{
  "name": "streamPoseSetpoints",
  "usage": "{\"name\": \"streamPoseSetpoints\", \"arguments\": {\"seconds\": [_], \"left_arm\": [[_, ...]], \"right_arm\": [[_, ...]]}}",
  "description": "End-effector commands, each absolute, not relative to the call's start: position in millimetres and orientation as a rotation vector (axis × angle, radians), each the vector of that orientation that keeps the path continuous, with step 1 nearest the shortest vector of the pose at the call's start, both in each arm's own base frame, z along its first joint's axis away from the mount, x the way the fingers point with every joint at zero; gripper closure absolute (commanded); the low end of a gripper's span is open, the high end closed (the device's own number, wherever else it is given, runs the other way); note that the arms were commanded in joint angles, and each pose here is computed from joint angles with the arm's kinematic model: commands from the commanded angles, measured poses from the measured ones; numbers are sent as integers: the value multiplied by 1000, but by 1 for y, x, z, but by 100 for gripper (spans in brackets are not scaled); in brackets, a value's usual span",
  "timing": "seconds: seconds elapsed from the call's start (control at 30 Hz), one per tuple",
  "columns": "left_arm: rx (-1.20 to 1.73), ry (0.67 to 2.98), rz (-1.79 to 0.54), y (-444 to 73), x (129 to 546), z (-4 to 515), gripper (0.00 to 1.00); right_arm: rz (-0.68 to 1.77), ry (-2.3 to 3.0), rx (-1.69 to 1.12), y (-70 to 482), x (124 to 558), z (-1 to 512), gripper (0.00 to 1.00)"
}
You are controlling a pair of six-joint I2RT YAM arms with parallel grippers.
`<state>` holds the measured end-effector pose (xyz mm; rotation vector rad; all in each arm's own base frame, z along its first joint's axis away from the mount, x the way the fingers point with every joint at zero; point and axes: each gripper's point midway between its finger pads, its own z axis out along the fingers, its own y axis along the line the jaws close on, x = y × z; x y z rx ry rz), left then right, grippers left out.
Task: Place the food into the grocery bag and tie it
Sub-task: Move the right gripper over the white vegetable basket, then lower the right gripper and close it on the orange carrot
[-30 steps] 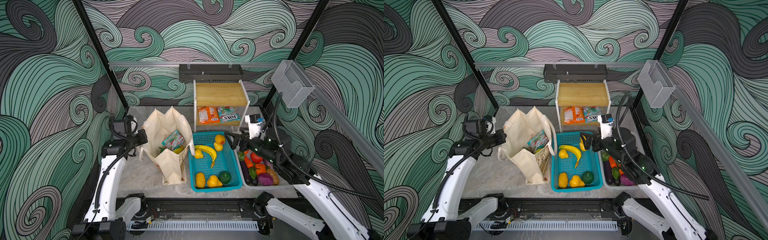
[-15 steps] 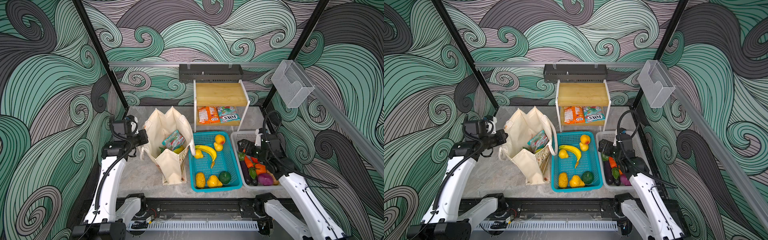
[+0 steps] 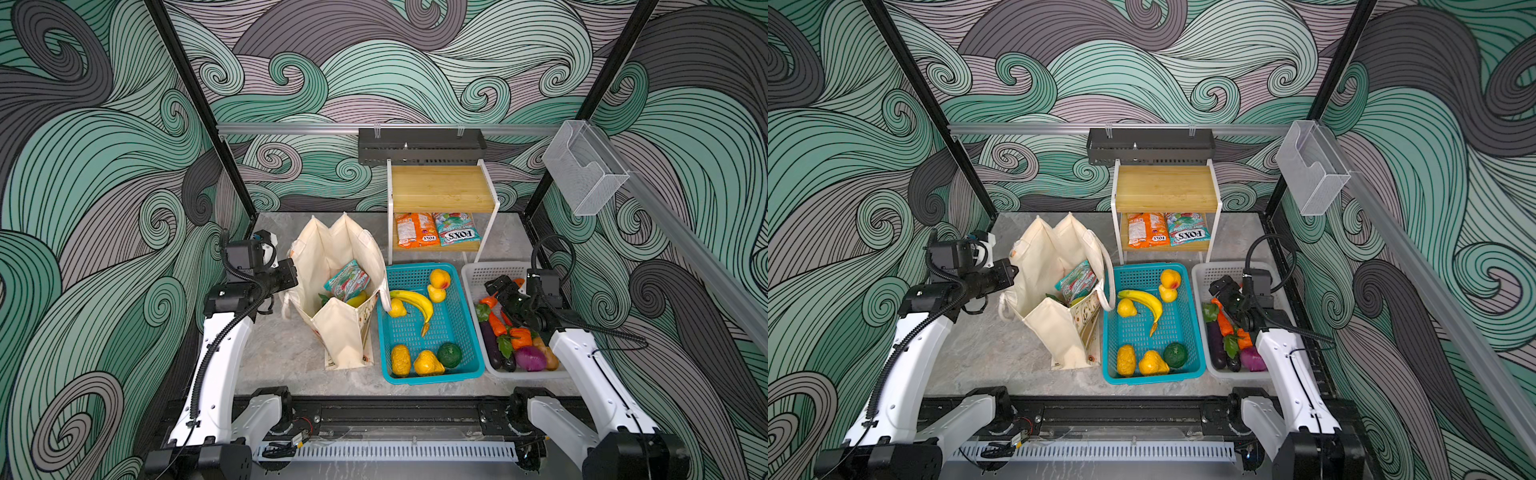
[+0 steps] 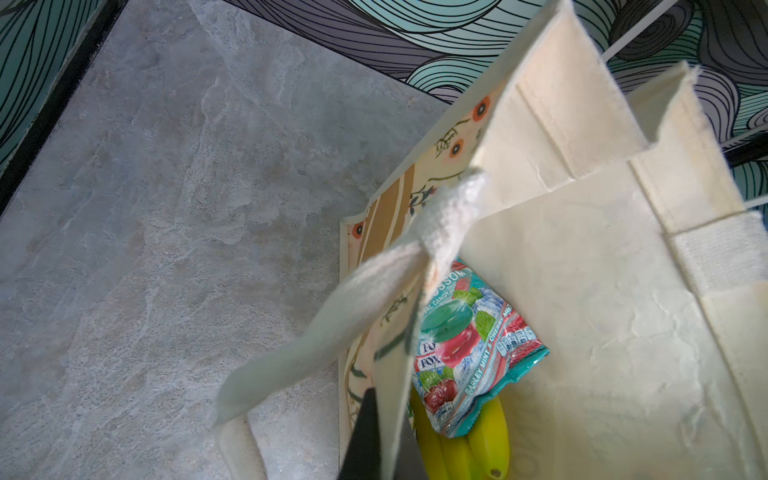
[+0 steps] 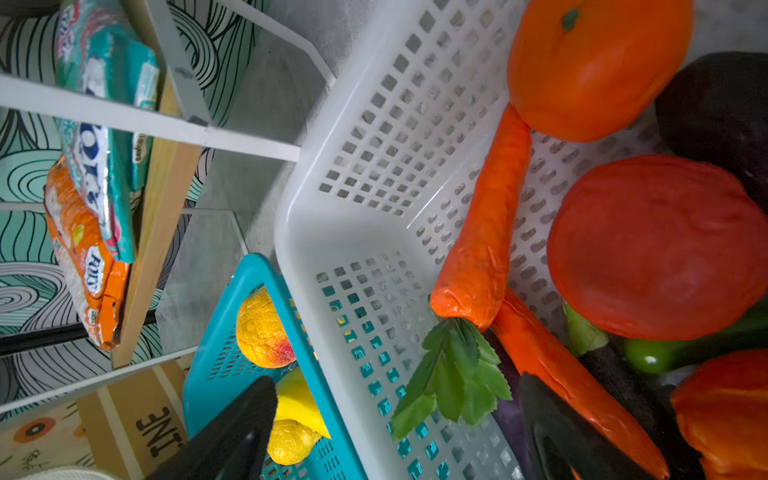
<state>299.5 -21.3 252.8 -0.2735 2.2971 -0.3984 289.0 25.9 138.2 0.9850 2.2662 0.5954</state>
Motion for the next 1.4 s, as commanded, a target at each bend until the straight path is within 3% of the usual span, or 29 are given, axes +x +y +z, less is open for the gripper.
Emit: {"name": "streamPoseSetpoints", "arguments": {"seconds": [0.0,0.3,0.97,1.37], "left_arm": [[-248,2305,-418,-25,296,251,100],[-248,2310,-414,-25,297,249,100],[-259,2330,-393,-22,298,244,100],[-277,2333,-385,-19,298,242,100]], "right_arm": [[578,2192,1190,14,288,129,11],[586,2147,1378,10,290,115,17],[611,2137,1468,7,322,85,26],[616,2176,1498,7,334,60,39]]}}
